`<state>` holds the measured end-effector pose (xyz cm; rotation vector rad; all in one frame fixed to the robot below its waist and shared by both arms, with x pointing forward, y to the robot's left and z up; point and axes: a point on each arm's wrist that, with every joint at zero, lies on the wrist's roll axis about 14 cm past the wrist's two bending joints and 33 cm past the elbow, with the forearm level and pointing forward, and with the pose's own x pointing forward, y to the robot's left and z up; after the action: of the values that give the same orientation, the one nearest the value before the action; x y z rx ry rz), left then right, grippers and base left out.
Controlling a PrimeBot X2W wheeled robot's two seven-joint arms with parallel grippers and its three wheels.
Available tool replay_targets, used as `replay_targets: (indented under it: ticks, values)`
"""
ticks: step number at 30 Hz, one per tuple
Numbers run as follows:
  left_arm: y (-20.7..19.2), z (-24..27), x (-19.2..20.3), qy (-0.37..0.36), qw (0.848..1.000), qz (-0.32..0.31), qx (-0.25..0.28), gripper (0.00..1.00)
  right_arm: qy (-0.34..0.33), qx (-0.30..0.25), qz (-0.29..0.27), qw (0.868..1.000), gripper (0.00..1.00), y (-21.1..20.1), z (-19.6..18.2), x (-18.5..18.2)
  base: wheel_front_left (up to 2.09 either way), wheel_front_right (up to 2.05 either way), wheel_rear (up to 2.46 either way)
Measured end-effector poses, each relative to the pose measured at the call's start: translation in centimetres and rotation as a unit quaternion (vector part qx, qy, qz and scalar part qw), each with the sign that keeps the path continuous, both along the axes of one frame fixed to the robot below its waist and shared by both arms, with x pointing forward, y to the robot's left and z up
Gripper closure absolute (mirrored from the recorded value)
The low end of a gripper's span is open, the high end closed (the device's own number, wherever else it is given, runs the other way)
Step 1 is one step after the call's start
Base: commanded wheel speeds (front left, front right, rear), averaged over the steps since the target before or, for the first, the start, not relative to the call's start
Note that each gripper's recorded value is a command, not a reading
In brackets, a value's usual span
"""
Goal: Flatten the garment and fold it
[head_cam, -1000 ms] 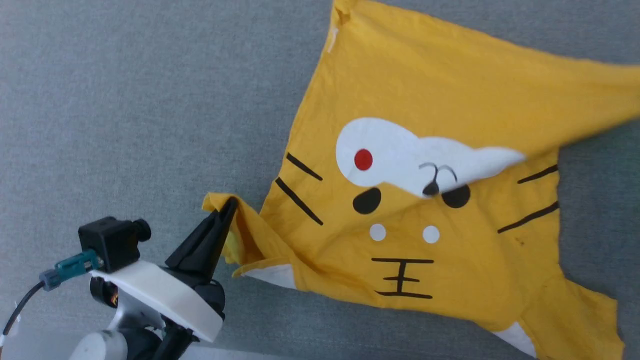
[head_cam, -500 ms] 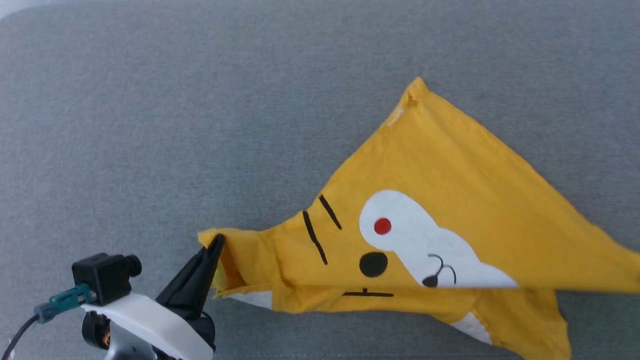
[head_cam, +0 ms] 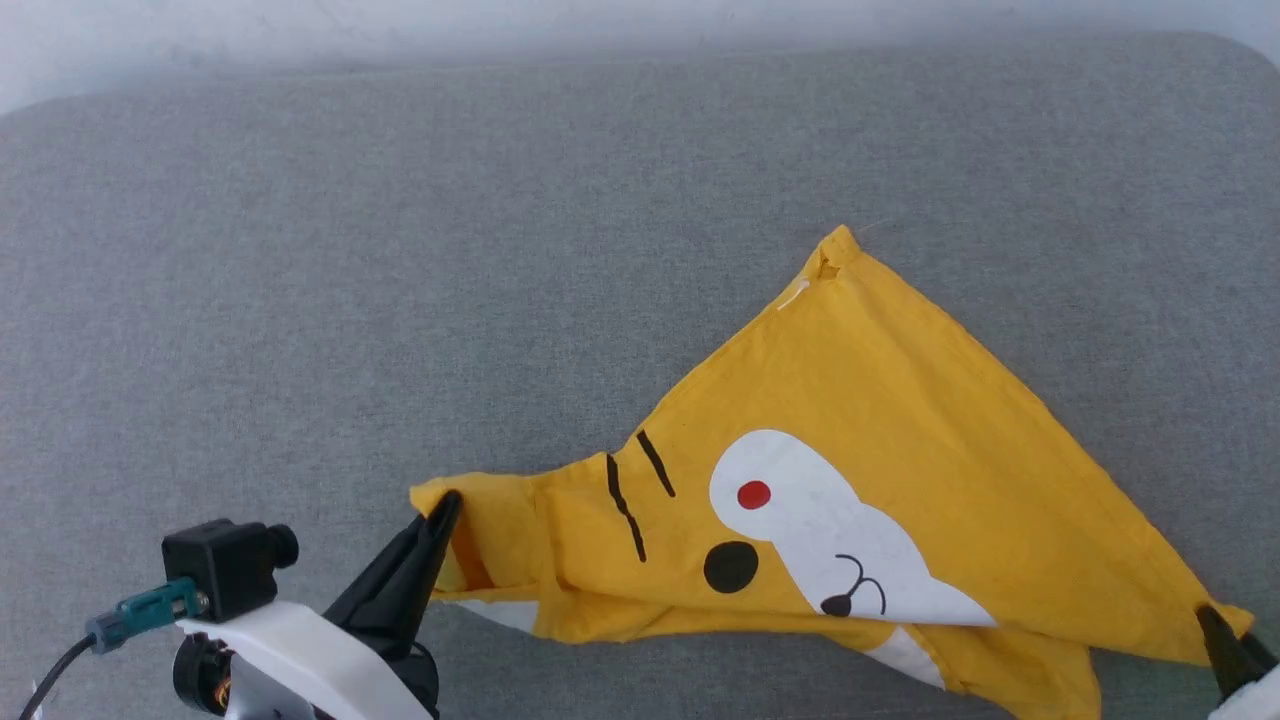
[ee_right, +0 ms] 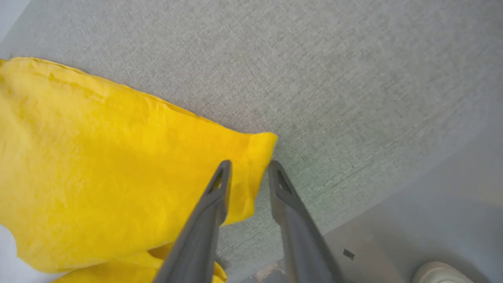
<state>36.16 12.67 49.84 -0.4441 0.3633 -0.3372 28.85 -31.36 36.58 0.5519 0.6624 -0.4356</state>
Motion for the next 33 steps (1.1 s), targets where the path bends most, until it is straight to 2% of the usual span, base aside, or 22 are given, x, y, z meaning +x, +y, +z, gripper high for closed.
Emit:
replay_targets:
  ticks: [3, 7, 11, 15, 20, 24, 33]
  values:
    - [-0.4, 0.4, -0.2, -0.003, 1.000, -0.006, -0.001, 1.00, -0.027, -0.034, 0.018, 0.999, 0.00, -0.2, 2.1, 1.5, 0.00, 0.00, 0.00]
    - [-0.7, 0.6, -0.3, -0.006, 1.000, -0.011, -0.003, 1.00, -0.071, -0.095, 0.064, 0.991, 0.00, -0.6, 7.0, 4.8, 0.00, 0.00, 0.00]
    - [-1.0, 0.7, 0.2, -0.012, 1.000, -0.017, -0.002, 1.00, -0.112, -0.136, 0.136, 0.975, 0.00, 1.5, 11.7, 9.4, 0.00, 0.00, 0.00]
    - [-1.6, 0.8, 1.1, -0.021, 0.999, -0.031, 0.000, 1.00, -0.120, -0.148, 0.217, 0.958, 0.00, 5.0, 13.7, 13.8, 0.00, 0.00, 0.00]
    - [-2.2, 0.4, 2.1, -0.021, 0.999, -0.043, -0.003, 1.00, -0.094, -0.158, 0.305, 0.934, 0.00, 9.0, 13.2, 18.2, 0.00, 0.00, 0.00]
    - [-2.3, -0.5, 2.8, -0.013, 0.999, -0.045, -0.004, 1.00, -0.062, -0.148, 0.351, 0.922, 0.00, 11.6, 11.5, 21.2, 0.00, 0.00, 0.00]
    - [-1.9, -2.2, 3.5, 0.007, 0.999, -0.037, -0.003, 1.00, 0.016, -0.133, 0.429, 0.893, 0.00, 15.9, 6.0, 24.6, 0.00, 0.00, 0.00]
